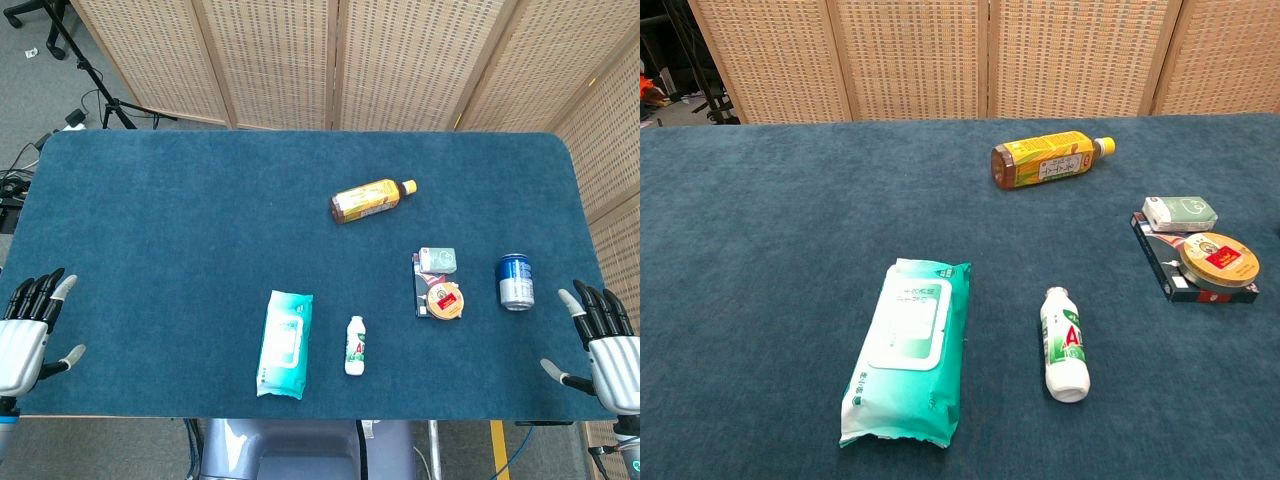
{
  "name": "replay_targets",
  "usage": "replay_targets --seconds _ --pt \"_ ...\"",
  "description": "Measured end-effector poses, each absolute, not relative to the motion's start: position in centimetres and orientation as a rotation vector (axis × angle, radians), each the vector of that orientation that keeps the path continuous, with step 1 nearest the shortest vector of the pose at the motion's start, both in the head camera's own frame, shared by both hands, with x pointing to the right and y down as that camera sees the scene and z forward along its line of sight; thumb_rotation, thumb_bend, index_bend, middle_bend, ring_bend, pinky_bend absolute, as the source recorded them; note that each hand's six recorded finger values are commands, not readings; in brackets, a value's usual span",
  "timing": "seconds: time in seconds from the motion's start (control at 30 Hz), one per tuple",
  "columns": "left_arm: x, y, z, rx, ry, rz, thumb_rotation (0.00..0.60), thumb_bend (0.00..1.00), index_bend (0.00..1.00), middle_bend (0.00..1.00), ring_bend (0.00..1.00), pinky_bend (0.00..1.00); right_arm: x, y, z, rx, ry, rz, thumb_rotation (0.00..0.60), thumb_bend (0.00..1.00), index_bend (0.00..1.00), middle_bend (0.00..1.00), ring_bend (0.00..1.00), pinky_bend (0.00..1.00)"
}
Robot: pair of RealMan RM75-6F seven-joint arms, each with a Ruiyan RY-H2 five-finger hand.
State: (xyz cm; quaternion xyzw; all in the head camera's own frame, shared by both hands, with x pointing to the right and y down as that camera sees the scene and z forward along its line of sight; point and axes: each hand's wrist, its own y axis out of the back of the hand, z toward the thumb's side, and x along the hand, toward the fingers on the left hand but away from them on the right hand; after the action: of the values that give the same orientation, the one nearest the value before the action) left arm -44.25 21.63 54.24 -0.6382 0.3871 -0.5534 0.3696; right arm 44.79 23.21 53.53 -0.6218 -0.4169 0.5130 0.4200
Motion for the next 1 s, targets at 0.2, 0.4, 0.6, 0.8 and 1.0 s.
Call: replay_targets --seconds 0.2,0.4,0.6,0.8,1.0 --pt "-44.4 21.5 54.4 -1.644 0.998 -1.429 0.600 0.20 0.00 0.00 0.00 0.00 44.8 23.2 53.6 -1.558 -1.041 1.290 0.600 0.00 0.00 0.00 0.00 0.00" --pt "-44.4 21.5 54.3 -1.644 0.996 -1.425 0.600 0.20 0.00 0.00 0.00 0.00 44.8 23.2 53.5 -1.556 -1.053 1.282 0.600 0.00 0.00 0.00 0.00 0.00" --pt "-44.3 21.4 54.5 -1.641 0.988 -1.429 0.600 0.20 0.00 0.00 0.00 0.00 44.9 22.7 52.9 -1.526 -1.131 1.238 0.600 0.31 0.00 0.48 0.47 0.49" --pt "-44.4 21.4 54.7 -1.635 0.989 -1.435 0.600 0.20 0.00 0.00 0.00 0.00 44.7 22.3 52.1 -1.462 -1.170 1.160 0.600 1.00 0.00 0.77 0.84 0.99" --pt "-44.5 21.2 54.8 -1.622 0.996 -1.444 0.600 0.20 0.00 0.00 0.00 0.00 44.4 21.7 53.3 -1.456 -1.103 1.189 0.600 1.00 0.00 0.77 0.88 1.00"
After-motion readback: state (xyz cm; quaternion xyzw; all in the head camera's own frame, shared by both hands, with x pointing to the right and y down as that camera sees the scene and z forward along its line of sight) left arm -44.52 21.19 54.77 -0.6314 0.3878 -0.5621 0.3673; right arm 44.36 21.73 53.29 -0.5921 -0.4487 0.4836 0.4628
